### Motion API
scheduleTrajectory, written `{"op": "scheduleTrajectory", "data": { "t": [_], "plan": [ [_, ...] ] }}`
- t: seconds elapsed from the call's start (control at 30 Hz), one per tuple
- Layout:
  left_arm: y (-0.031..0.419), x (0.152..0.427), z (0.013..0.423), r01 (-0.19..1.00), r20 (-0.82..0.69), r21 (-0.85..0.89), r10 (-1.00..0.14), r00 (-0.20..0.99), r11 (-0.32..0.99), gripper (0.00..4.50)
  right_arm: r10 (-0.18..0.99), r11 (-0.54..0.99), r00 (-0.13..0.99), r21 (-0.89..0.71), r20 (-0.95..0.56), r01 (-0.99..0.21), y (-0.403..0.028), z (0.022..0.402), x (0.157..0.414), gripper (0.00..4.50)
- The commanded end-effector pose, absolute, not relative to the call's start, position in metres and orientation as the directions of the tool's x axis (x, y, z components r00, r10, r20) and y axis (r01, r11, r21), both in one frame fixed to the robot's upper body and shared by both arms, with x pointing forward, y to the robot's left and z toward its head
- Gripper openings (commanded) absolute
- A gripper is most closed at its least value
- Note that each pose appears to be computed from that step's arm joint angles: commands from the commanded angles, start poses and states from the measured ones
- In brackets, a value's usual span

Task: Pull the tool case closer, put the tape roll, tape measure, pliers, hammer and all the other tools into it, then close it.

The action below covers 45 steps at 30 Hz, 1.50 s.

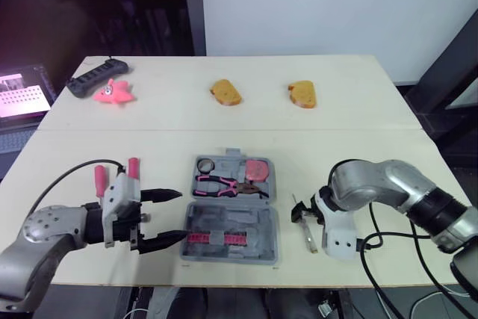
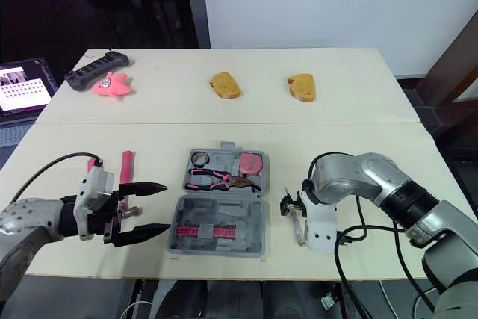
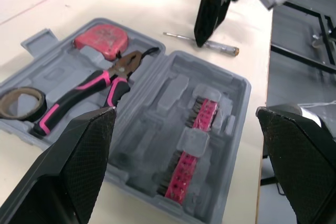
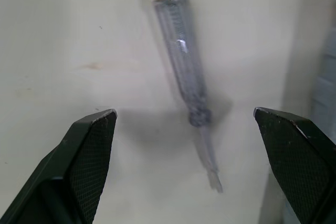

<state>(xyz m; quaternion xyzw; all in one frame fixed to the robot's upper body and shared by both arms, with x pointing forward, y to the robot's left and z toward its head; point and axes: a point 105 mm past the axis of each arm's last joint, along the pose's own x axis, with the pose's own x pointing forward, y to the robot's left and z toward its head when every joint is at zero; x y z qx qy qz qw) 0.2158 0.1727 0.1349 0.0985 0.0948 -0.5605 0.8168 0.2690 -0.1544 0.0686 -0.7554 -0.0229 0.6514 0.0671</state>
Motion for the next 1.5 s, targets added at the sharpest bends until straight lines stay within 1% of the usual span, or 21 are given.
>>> {"op": "scheduleTrajectory", "data": {
  "t": [0.03, 0.13, 0.17, 0.23, 0.4, 0.47, 0.63, 0.73, 0.8, 0.83, 0.9, 0.97, 1.0, 1.03, 1.07, 1.1, 1.17, 1.2, 1.3, 1.4, 1.5],
  "plan": [
    [0.169, 0.211, 0.144, 0.936, -0.241, 0.073, -0.904, 0.352, 0.345, 4.5, 0.104, -0.994, 0.163, -0.11, -0.981, -0.024, -0.153, 0.064, 0.271, 4.44],
    [0.169, 0.208, 0.143, 0.938, -0.243, 0.065, -0.906, 0.347, 0.341, 4.5, 0.094, -0.994, 0.161, -0.1, -0.982, -0.032, -0.153, 0.059, 0.273, 4.44],
    [0.169, 0.208, 0.143, 0.938, -0.243, 0.063, -0.907, 0.345, 0.34, 4.5, 0.092, -0.994, 0.16, -0.099, -0.983, -0.035, -0.153, 0.058, 0.273, 3.92],
    [0.17, 0.207, 0.142, 0.939, -0.246, 0.062, -0.906, 0.344, 0.339, 4.5, 0.09, -0.995, 0.161, -0.097, -0.983, -0.035, -0.152, 0.056, 0.274, 3.16],
    [0.174, 0.208, 0.139, 0.939, -0.252, 0.059, -0.905, 0.342, 0.338, 4.5, 0.083, -0.995, 0.153, -0.091, -0.985, -0.044, -0.15, 0.053, 0.275, 0.81],
    [0.173, 0.21, 0.139, 0.939, -0.245, 0.061, -0.907, 0.343, 0.339, 4.5, 0.1, -0.993, 0.149, -0.109, -0.984, -0.055, -0.146, 0.052, 0.274, 0.04],
    [0.176, 0.218, 0.14, 0.922, -0.226, 0.078, -0.895, 0.386, 0.378, 4.5, 0.145, -0.976, 0.161, -0.168, -0.976, -0.14, -0.143, 0.061, 0.277, 0.04],
    [0.181, 0.225, 0.141, 0.902, -0.222, 0.095, -0.874, 0.432, 0.422, 4.5, 0.207, -0.931, 0.161, -0.245, -0.965, -0.272, -0.142, 0.076, 0.278, 0.04],
    [0.188, 0.228, 0.147, 0.89, -0.191, 0.143, -0.87, 0.454, 0.433, 4.5, 0.263, -0.81, 0.184, -0.32, -0.947, -0.491, -0.149, 0.099, 0.282, 0.04],
    [0.19, 0.228, 0.148, 0.889, -0.183, 0.162, -0.872, 0.454, 0.429, 4.5, 0.278, -0.757, 0.182, -0.331, -0.943, -0.564, -0.152, 0.106, 0.281, 0.04],
    [0.194, 0.223, 0.151, 0.908, -0.178, 0.184, -0.895, 0.408, 0.377, 4.5, 0.316, -0.54, 0.157, -0.314, -0.936, -0.781, -0.16, 0.117, 0.273, 0.04],
    [0.201, 0.217, 0.147, 0.931, -0.218, 0.151, -0.907, 0.36, 0.333, 4.5, 0.358, -0.232, 0.122, -0.215, -0.926, -0.949, -0.167, 0.122, 0.26, 0.04],
    [0.203, 0.214, 0.145, 0.938, -0.234, 0.136, -0.91, 0.343, 0.319, 4.5, 0.374, -0.126, 0.11, -0.168, -0.921, -0.978, -0.168, 0.123, 0.253, 0.04],
    [0.205, 0.209, 0.145, 0.951, -0.229, 0.123, -0.924, 0.307, 0.285, 4.5, 0.431, 0.075, 0.104, -0.08, -0.897, -0.994, -0.166, 0.123, 0.249, 0.04],
    [0.206, 0.205, 0.146, 0.959, -0.22, 0.113, -0.934, 0.281, 0.261, 4.5, 0.462, 0.197, 0.102, -0.01, -0.881, -0.98, -0.165, 0.122, 0.243, 0.04],
    [0.207, 0.201, 0.146, 0.964, -0.215, 0.1, -0.941, 0.261, 0.245, 4.5, 0.476, 0.278, 0.101, 0.04, -0.874, -0.96, -0.165, 0.121, 0.237, 0.04],
    [0.211, 0.201, 0.143, 0.966, -0.222, 0.095, -0.941, 0.257, 0.242, 4.5, 0.504, 0.492, 0.143, 0.147, -0.852, -0.858, -0.168, 0.115, 0.229, 0.04],
    [0.212, 0.201, 0.142, 0.966, -0.22, 0.089, -0.941, 0.257, 0.243, 4.5, 0.518, 0.564, 0.168, 0.187, -0.839, -0.805, -0.169, 0.112, 0.227, 0.04],
    [0.214, 0.201, 0.142, 0.967, -0.206, 0.108, -0.946, 0.251, 0.233, 4.5, 0.54, 0.683, 0.263, 0.234, -0.799, -0.692, -0.175, 0.099, 0.23, 0.04],
    [0.216, 0.204, 0.143, 0.961, -0.183, 0.146, -0.949, 0.258, 0.234, 4.5, 0.507, 0.78, 0.368, 0.234, -0.779, -0.58, -0.186, 0.084, 0.231, 0.04],
    [0.215, 0.205, 0.145, 0.963, -0.156, 0.156, -0.957, 0.244, 0.22, 4.5, 0.396, 0.878, 0.487, 0.165, -0.779, -0.45, -0.196, 0.07, 0.235, 0.04]
  ]
}}
